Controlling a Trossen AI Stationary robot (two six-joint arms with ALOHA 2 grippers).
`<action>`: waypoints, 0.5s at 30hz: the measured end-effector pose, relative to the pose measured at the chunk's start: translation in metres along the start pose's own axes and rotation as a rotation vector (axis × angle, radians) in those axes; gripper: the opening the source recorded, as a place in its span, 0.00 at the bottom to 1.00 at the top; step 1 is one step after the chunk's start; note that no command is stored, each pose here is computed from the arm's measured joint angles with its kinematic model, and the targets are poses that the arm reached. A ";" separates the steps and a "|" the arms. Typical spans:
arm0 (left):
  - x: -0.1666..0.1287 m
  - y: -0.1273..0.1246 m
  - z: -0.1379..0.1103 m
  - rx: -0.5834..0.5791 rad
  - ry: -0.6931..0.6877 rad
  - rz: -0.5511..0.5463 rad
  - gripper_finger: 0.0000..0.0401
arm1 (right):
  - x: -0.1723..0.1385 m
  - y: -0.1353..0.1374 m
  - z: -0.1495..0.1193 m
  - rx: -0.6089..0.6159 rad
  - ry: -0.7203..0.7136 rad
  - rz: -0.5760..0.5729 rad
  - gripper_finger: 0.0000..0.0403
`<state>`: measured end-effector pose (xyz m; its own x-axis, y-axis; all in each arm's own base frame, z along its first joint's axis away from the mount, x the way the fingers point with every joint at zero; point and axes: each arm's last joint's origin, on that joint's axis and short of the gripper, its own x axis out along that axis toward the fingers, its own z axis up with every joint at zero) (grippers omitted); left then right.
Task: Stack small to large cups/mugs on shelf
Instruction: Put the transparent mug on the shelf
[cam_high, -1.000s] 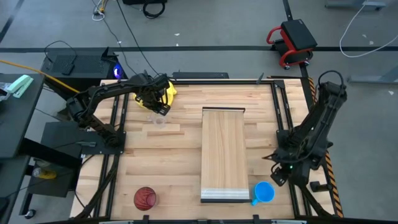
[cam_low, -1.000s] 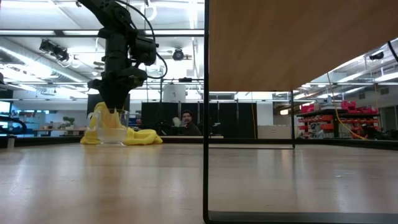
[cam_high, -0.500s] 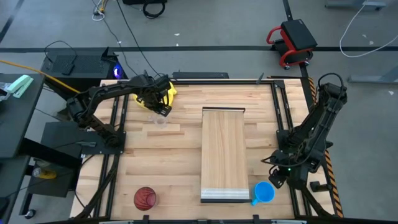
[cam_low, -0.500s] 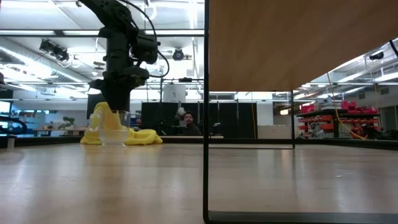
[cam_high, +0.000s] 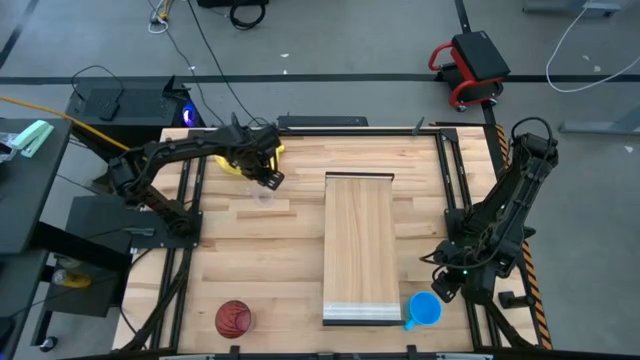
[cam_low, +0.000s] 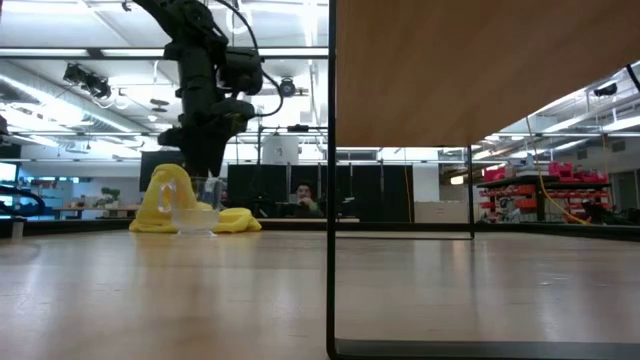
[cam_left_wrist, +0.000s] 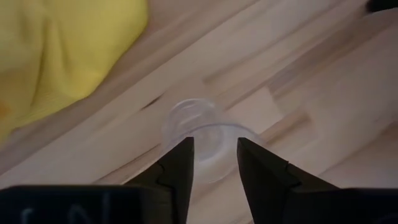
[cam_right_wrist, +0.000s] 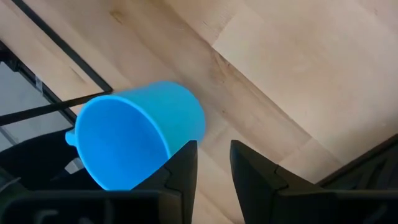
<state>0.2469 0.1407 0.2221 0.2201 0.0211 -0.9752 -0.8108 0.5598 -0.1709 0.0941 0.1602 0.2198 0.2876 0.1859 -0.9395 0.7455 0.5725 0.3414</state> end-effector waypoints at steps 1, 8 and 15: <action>0.000 -0.002 0.000 0.006 -0.008 -0.006 0.32 | 0.000 0.000 0.000 0.000 -0.007 0.003 0.25; -0.005 -0.009 0.002 0.025 -0.029 -0.020 0.30 | 0.000 0.000 0.001 0.000 -0.037 0.015 0.25; -0.053 -0.014 0.006 0.074 -0.030 0.045 0.31 | 0.000 0.001 0.002 0.001 -0.074 0.031 0.26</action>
<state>0.2499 0.1372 0.2770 0.2017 0.0719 -0.9768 -0.7782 0.6174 -0.1152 0.0962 0.1589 0.2204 0.3545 0.1443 -0.9239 0.7361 0.5662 0.3708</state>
